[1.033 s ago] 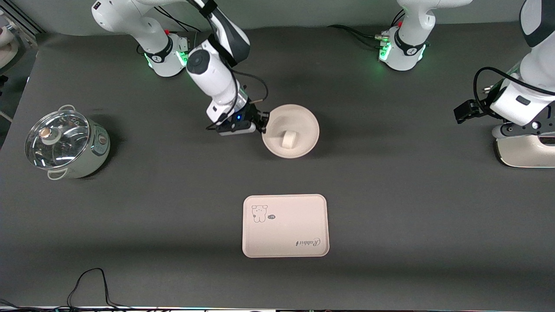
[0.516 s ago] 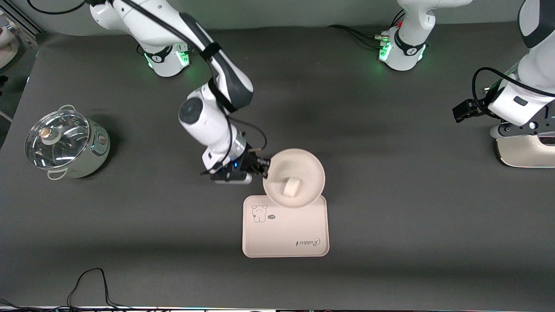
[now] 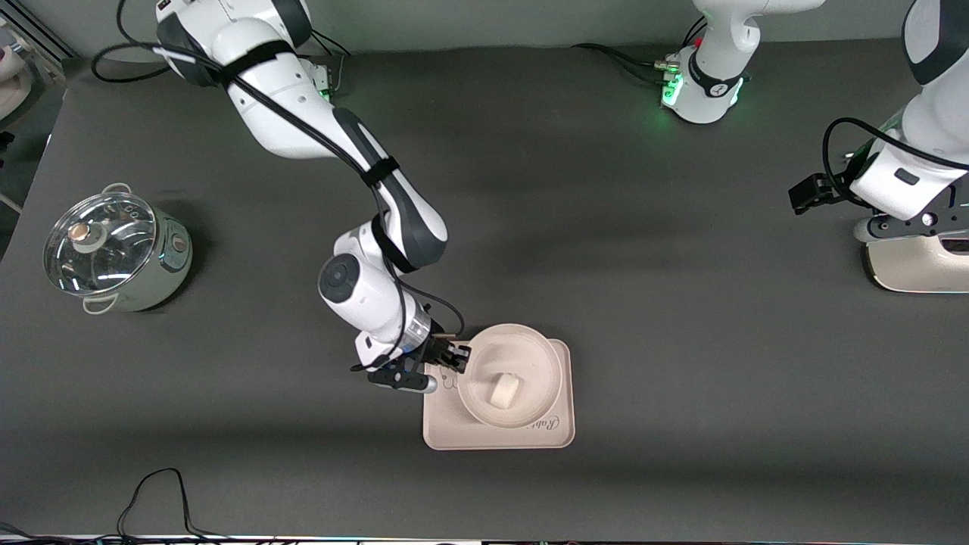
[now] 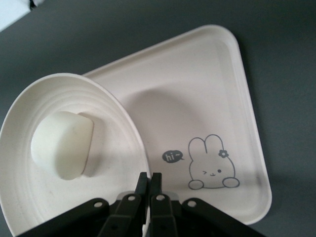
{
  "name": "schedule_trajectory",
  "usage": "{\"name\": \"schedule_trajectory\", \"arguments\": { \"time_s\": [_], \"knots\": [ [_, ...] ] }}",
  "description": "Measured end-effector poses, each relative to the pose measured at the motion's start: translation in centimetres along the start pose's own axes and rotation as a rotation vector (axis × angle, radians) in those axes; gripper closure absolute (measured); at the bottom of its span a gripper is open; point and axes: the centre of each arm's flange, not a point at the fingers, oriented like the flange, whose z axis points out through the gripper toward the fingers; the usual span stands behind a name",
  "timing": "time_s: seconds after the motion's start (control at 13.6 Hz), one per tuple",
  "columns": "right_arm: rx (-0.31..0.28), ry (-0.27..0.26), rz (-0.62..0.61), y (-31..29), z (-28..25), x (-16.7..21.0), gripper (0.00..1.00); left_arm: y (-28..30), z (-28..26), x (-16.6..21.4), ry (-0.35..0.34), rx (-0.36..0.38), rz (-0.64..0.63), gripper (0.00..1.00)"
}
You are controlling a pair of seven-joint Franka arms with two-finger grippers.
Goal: Place bun in plate and plate on tray
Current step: 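Carry the plate with the right gripper onto the white tray, then open the right gripper to release the plate on the tray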
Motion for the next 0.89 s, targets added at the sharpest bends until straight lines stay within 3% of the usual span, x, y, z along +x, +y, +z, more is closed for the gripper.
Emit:
{"name": "schedule_trajectory", "arguments": {
  "time_s": [0.3, 0.59, 0.74, 0.89],
  "knots": [
    [-0.023, 0.001, 0.005, 1.8, 4.1, -0.7, 0.96, 0.6, 1.0, 0.9, -0.001, -0.001, 0.009, 0.0],
    [-0.021, 0.008, 0.004, 1.9, 4.5, -0.7, 0.96, 0.0, 1.1, 1.2, -0.002, -0.004, -0.003, 0.0],
    [-0.021, 0.009, 0.004, 1.9, 4.5, -0.7, 0.91, -0.1, 0.8, 1.3, 0.003, -0.019, -0.009, 0.0],
    [-0.02, 0.01, 0.004, 1.9, 4.5, -0.6, 0.71, -0.2, 0.8, 1.3, 0.0, -0.035, -0.016, 0.0]
  ]
}}
